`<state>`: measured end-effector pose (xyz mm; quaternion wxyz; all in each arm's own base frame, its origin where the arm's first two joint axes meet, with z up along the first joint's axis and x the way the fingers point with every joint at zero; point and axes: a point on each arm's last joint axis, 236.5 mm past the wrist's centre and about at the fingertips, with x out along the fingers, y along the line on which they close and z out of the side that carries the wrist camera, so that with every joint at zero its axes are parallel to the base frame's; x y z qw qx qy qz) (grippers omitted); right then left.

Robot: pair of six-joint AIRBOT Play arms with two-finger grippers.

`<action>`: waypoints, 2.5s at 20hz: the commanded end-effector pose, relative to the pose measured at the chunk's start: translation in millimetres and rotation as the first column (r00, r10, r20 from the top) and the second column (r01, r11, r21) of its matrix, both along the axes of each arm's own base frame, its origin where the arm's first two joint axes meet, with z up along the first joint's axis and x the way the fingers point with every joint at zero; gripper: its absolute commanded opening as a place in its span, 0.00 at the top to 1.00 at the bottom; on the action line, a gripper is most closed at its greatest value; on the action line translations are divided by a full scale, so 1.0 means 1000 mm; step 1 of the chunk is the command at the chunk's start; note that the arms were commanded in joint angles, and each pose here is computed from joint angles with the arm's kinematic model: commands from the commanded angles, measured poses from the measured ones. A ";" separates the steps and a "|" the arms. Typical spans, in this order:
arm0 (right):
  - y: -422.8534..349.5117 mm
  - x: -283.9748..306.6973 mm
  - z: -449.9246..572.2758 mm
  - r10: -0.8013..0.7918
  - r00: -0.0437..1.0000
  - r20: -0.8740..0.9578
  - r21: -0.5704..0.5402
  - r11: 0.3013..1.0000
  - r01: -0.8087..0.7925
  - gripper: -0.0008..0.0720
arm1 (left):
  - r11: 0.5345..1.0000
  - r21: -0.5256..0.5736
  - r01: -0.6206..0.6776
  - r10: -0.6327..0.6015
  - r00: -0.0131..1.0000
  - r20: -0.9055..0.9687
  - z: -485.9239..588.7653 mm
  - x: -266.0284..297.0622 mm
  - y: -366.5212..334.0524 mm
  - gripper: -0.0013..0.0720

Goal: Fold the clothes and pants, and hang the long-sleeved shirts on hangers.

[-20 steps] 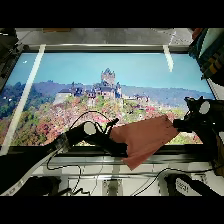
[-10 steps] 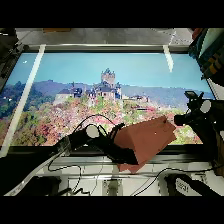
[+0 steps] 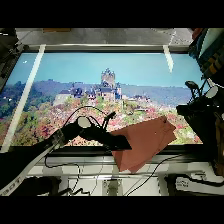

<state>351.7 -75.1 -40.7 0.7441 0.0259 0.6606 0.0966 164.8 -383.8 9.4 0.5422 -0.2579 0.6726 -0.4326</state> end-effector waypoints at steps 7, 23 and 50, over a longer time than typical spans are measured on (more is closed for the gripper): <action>0.009 -0.014 -0.050 0.040 0.989 -0.139 0.233 0.972 -0.007 0.13 | 0.998 0.000 -0.055 0.055 0.998 0.004 0.000 0.022 0.010 0.32; 0.085 -0.045 -0.075 0.227 0.937 -0.265 0.530 0.846 -0.055 0.26 | 0.995 0.065 -0.074 0.070 0.995 0.071 -0.017 0.040 0.027 0.32; -0.043 0.078 0.270 -0.524 0.751 0.401 0.317 0.849 0.423 0.95 | 0.961 0.026 -0.276 0.100 0.433 0.896 0.198 0.148 0.191 0.97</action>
